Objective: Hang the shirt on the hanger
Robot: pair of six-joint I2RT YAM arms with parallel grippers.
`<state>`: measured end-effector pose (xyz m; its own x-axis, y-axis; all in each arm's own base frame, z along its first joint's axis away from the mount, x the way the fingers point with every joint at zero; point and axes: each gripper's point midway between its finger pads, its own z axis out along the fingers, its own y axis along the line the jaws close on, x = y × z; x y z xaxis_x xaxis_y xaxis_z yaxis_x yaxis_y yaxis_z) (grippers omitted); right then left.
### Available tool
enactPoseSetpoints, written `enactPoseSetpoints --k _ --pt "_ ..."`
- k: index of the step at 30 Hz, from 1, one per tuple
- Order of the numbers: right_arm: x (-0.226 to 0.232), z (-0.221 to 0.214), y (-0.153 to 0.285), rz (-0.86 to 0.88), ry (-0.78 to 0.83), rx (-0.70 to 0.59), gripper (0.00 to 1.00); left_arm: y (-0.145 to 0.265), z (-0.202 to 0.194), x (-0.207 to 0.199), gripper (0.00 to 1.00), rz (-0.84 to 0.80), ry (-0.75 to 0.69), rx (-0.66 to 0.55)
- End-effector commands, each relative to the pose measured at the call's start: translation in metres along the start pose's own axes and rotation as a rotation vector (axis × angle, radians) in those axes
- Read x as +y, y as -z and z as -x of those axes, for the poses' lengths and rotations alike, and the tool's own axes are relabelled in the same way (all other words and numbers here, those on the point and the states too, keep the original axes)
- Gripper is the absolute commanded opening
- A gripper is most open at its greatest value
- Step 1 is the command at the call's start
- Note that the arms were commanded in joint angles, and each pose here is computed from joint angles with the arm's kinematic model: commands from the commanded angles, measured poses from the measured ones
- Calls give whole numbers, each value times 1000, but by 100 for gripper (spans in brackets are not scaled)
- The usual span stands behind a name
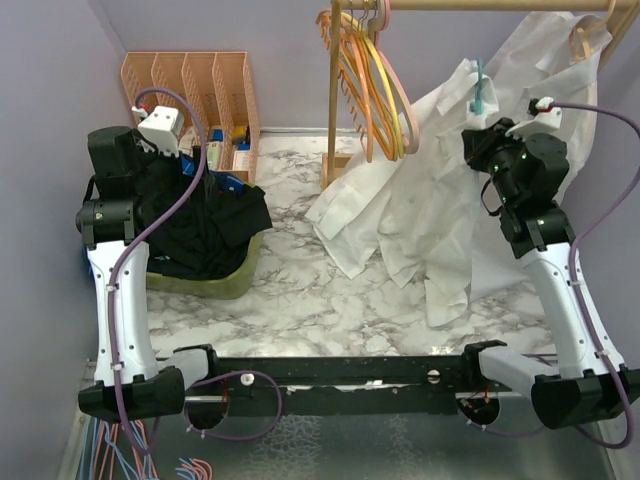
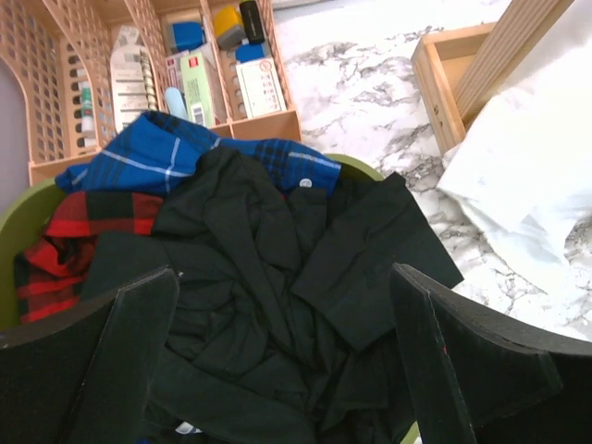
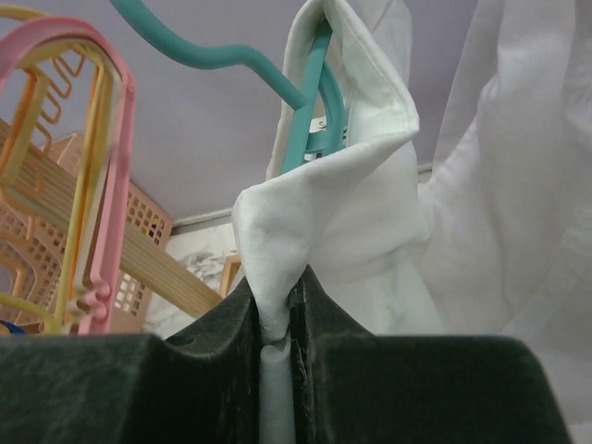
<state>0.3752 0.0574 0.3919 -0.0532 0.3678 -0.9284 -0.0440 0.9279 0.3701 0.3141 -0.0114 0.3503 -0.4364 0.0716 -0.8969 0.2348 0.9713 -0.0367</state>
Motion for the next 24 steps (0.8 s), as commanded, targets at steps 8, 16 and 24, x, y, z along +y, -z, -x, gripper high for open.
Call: enactPoseSetpoints --k 8,16,24 --pt "38 107 -22 142 100 -228 1 6 10 -2 99 -16 10 -29" --pt "34 137 -37 146 96 -276 1 7 8 -5 99 -35 -10 -23" --pt "11 159 -46 117 76 -292 1 8 6 -10 98 -65 -18 -22"
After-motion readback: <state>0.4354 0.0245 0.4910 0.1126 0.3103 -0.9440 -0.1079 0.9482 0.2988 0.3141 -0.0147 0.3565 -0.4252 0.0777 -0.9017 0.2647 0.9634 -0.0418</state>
